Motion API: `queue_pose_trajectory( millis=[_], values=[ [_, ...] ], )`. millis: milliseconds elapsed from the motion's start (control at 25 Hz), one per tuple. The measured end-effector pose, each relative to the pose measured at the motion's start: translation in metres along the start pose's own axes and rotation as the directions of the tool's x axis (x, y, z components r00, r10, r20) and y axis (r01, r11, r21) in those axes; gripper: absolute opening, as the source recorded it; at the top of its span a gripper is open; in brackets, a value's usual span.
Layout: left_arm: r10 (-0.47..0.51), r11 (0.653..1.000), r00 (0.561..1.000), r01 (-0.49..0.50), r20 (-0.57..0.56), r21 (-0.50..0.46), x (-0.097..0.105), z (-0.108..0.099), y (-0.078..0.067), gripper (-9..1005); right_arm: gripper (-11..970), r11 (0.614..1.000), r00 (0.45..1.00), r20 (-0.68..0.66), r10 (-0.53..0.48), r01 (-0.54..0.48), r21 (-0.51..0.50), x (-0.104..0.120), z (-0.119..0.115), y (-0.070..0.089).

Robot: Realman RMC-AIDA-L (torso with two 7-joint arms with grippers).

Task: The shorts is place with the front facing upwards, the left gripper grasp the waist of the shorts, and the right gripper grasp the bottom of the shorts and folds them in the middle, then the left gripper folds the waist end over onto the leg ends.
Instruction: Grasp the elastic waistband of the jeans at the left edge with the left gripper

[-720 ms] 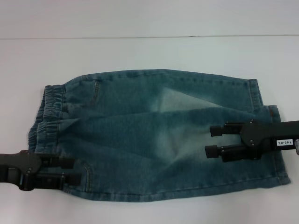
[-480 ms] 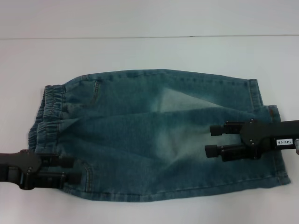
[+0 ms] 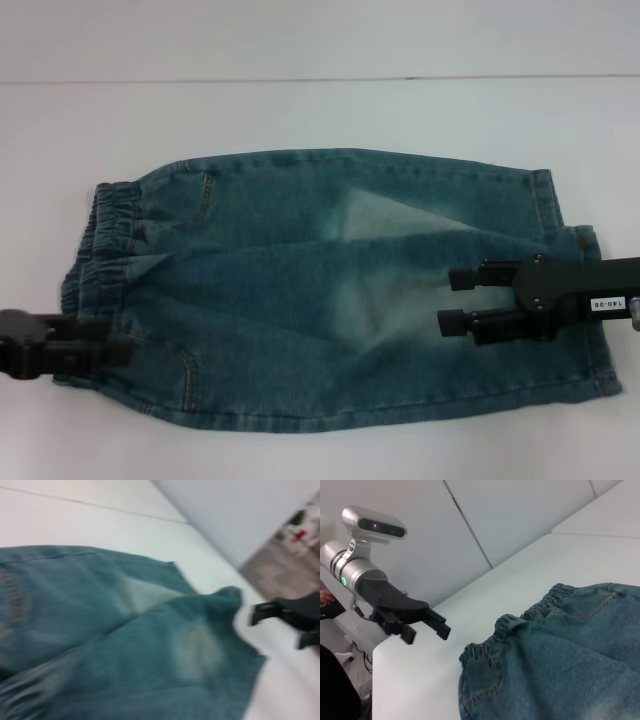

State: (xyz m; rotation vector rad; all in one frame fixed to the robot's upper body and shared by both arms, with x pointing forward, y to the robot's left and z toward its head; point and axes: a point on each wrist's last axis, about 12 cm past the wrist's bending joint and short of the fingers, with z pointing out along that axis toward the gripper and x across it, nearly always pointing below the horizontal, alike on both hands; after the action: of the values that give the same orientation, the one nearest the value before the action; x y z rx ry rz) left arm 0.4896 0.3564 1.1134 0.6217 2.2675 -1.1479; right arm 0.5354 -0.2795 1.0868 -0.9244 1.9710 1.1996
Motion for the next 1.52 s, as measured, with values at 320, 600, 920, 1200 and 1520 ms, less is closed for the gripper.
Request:
queue_pose_trajectory(
  millis=[320,600,920,1200,1520],
  values=[
    [-0.094,0.969,0.994,0.078,-0.059,-0.236,0.013,-0.015,0.026,718,896,1.000,1.000,-0.007,-0.004,0.004,0.002,0.000,0.003,0.000],
    [-0.115,0.962,0.990,0.090,-0.082,-0.259,0.019,-0.007,0.031,706,896,1.000,1.000,-0.007,-0.020,0.020,-0.005,-0.003,0.005,0.000],
    [-0.116,0.957,0.988,0.084,-0.101,-0.277,0.019,0.000,0.034,692,896,1.000,1.000,-0.005,-0.026,0.026,-0.012,-0.005,0.006,0.000],
    [-0.114,0.957,0.987,0.077,-0.116,-0.279,0.019,0.006,0.035,680,895,0.999,1.000,-0.005,-0.029,0.029,-0.013,-0.007,0.007,0.000],
    [-0.112,0.958,0.987,0.077,-0.115,-0.275,0.018,0.008,0.035,648,895,0.999,0.999,-0.004,-0.034,0.034,-0.010,-0.009,0.008,-0.001]
  ],
)
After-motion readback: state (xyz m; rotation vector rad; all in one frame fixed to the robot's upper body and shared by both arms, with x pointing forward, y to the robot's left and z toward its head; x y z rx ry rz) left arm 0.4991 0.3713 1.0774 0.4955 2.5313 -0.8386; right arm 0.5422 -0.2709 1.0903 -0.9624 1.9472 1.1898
